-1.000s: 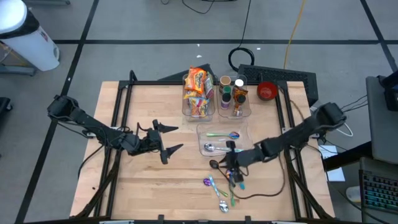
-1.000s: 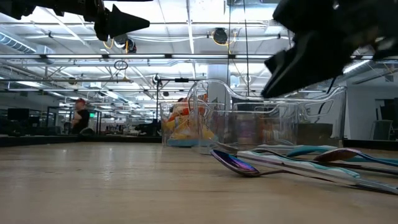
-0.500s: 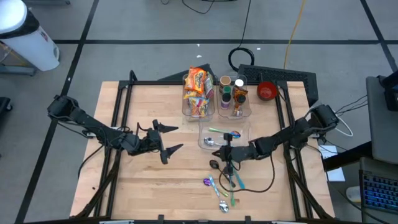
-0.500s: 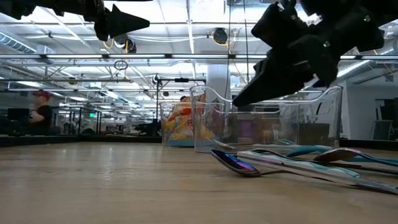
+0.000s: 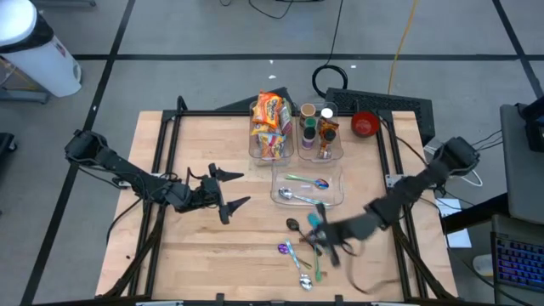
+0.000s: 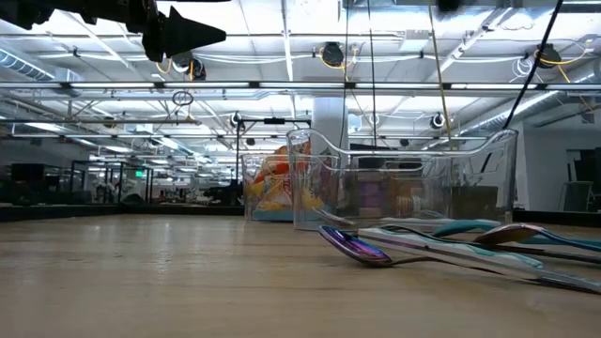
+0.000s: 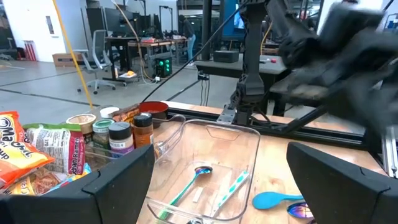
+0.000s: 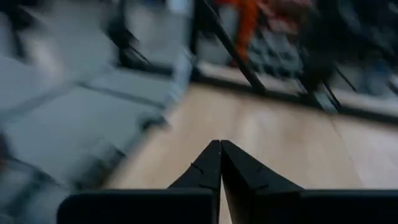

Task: Pick & Place Food Item
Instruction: Put the blue spoon into the bottom transparent bin

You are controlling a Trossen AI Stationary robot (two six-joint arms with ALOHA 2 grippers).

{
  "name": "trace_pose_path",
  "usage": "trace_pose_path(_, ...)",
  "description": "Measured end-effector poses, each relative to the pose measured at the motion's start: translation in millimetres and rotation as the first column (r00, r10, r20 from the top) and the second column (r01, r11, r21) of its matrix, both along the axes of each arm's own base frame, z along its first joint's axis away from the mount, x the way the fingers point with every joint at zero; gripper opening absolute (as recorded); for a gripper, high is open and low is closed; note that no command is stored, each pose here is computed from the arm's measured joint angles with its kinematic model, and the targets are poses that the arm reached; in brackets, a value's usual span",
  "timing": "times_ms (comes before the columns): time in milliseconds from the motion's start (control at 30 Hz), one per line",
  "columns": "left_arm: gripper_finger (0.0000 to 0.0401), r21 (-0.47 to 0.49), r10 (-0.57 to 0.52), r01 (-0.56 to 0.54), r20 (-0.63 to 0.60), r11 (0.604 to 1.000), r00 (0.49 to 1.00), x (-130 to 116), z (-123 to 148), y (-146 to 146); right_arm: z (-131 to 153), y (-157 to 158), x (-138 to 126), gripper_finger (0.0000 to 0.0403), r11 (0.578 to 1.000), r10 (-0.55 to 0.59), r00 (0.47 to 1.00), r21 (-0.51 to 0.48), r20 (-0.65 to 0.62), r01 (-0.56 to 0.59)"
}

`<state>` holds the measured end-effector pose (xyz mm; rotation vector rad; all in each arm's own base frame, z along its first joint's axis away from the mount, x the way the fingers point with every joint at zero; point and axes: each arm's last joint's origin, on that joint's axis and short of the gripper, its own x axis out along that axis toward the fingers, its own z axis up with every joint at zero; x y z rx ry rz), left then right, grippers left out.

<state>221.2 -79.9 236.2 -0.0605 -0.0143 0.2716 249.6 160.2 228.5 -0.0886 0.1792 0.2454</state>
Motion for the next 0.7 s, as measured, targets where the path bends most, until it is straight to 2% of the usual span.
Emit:
trace_pose_path(67,0.0374,0.0,0.0,0.0,0.0,1.0,1.0,0.0,0.0,0.0,18.6,22.0,-8.4,0.0001,0.997,0.074,0.995,0.013,0.065,-0.075)
trace_pose_path(200,0.0374,0.0,0.0,0.0,0.0,1.0,1.0,0.0,0.0,0.0,45.0,65.0,-25.8,0.0001,0.971,0.237,0.965,-0.05,0.108,-0.233)
trace_pose_path(267,0.0374,0.0,0.0,0.0,0.0,1.0,1.0,0.0,0.0,0.0,54.2,79.9,-36.0,0.0002,0.94,0.34,0.931,-0.047,0.133,-0.337)
trace_pose_path(367,0.0374,0.0,0.0,0.0,0.0,1.0,1.0,0.0,0.0,0.0,70.8,92.0,-52.8,0.0011,0.896,0.43,0.865,-0.01,0.258,-0.443)
trace_pose_path(433,0.0374,0.0,0.0,0.0,0.0,1.0,1.0,0.0,0.0,0.0,81.5,94.2,-62.7,0.0018,0.887,0.441,0.826,-0.032,0.351,-0.46)
trace_pose_path(533,0.0374,-0.004,0.0,0.0,0.002,1.0,1.0,0.0,0.1,0.1,86.2,96.2,-70.1,0.0023,0.881,0.454,0.797,-0.066,0.399,-0.468)
trace_pose_path(633,0.0374,-0.066,0.006,-0.002,0.063,0.998,0.998,-0.1,5.0,0.4,86.5,96.7,-70.7,0.0024,0.881,0.456,0.789,-0.085,0.412,-0.464)
trace_pose_path(700,0.0374,-0.142,0.017,0.004,0.146,0.99,0.989,-0.8,12.0,1.1,87.6,95.7,-70.0,0.0024,0.884,0.451,0.788,-0.089,0.42,-0.458)
